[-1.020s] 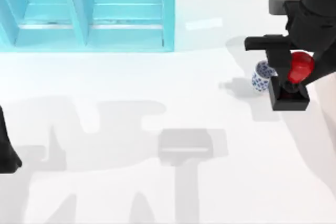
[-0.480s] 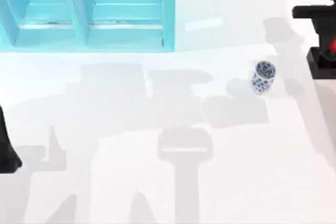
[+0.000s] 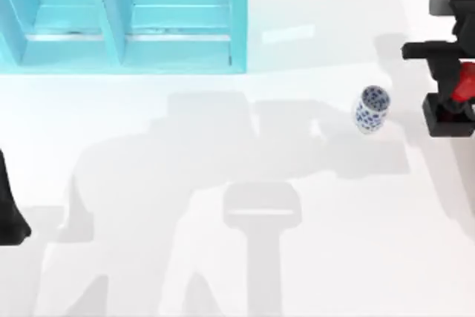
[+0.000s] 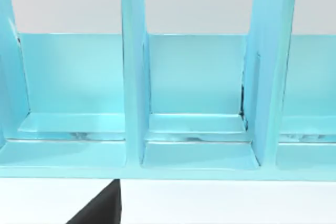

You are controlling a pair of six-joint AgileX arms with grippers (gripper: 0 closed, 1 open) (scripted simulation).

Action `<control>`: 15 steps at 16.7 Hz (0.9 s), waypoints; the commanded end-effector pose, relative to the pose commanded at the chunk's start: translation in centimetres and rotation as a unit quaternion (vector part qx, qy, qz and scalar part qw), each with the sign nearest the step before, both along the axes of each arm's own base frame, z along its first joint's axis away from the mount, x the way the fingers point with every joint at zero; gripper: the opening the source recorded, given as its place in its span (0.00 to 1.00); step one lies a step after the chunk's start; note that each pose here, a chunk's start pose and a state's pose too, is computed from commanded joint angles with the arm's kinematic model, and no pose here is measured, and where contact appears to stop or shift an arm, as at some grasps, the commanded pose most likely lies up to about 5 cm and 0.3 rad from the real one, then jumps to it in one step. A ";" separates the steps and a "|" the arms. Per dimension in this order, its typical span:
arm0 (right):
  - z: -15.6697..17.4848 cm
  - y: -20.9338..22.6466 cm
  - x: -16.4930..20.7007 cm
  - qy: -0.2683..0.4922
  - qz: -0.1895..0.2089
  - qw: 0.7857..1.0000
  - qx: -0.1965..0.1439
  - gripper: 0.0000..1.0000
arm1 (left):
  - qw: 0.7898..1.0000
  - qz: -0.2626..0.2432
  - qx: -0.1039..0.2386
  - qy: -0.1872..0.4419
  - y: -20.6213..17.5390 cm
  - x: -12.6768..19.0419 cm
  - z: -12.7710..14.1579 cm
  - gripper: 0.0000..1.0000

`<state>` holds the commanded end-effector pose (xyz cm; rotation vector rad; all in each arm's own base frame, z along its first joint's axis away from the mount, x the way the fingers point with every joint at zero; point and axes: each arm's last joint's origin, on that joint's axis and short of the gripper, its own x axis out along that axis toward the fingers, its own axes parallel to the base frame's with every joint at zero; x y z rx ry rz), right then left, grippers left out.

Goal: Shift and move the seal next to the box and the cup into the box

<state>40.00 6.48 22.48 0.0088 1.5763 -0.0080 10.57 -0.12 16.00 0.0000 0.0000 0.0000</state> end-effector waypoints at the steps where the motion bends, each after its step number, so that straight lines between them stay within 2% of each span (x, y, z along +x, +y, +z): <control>1: -0.8 0.0 0.0 0.000 0.000 1.000 0.000 0.00 | 1.000 0.000 0.000 0.000 0.0 0.0 0.0 1.00; 7: -1.7 0.0 -0.1 0.000 0.000 1.000 0.000 0.00 | 1.000 0.000 0.000 0.000 0.0 0.0 0.0 1.00; 15: -1.7 0.0 -0.1 0.000 0.000 1.000 0.000 0.60 | 1.000 0.000 0.000 0.000 0.0 0.0 0.0 1.00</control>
